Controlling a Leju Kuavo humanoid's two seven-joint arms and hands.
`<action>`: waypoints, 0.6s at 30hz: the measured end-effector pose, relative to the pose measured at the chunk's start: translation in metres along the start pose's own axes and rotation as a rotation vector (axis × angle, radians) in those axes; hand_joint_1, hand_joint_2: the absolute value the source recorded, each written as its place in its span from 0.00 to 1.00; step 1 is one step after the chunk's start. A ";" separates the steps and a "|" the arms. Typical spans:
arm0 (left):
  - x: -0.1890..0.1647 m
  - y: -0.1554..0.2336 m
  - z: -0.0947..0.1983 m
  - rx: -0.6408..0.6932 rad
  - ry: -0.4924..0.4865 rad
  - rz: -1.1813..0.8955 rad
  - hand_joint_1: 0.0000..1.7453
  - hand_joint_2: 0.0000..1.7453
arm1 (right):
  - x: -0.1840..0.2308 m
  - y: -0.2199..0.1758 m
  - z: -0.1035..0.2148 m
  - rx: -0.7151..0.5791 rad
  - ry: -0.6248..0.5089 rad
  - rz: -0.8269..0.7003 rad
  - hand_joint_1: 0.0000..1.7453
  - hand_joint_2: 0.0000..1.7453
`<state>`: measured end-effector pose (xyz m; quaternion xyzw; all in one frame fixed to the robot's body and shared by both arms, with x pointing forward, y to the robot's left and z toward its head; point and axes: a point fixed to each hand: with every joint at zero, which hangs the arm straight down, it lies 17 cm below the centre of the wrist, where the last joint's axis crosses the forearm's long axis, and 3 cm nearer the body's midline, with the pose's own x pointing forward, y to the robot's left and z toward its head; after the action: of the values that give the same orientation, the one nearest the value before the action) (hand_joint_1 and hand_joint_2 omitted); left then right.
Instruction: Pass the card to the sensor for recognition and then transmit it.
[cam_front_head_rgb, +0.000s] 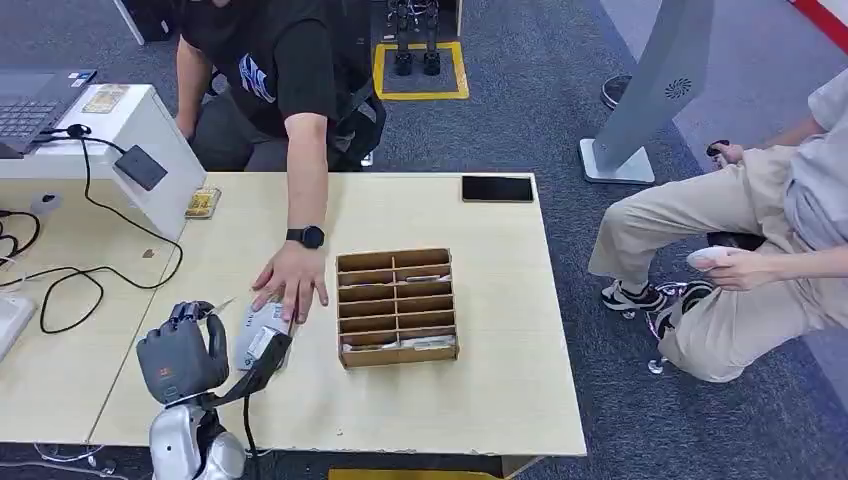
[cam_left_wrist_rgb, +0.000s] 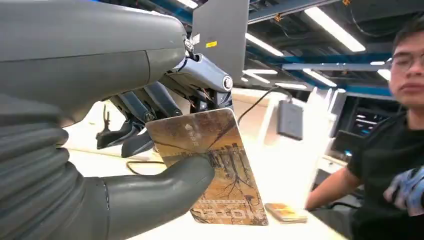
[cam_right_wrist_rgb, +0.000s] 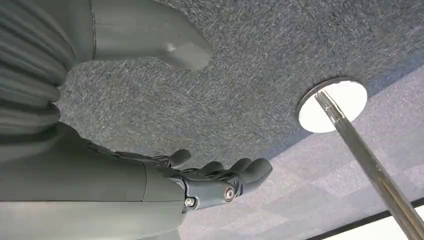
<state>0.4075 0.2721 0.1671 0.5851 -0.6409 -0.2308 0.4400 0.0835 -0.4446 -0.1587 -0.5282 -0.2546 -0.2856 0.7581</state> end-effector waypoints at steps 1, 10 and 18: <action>-0.002 -0.002 0.002 -0.009 0.006 -0.009 1.00 1.00 | 0.000 0.000 0.000 0.000 0.000 0.000 0.00 1.00; -0.016 -0.037 0.027 -0.113 0.076 -0.038 1.00 1.00 | 0.002 -0.002 -0.002 -0.004 -0.010 0.003 0.00 1.00; -0.014 -0.063 0.044 -0.189 0.092 -0.049 1.00 1.00 | 0.001 -0.003 -0.002 -0.010 -0.003 -0.004 0.00 1.00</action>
<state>0.4038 0.2630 0.0897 0.5665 -0.5809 -0.2739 0.5163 0.0827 -0.4475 -0.1566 -0.5320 -0.2552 -0.2875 0.7545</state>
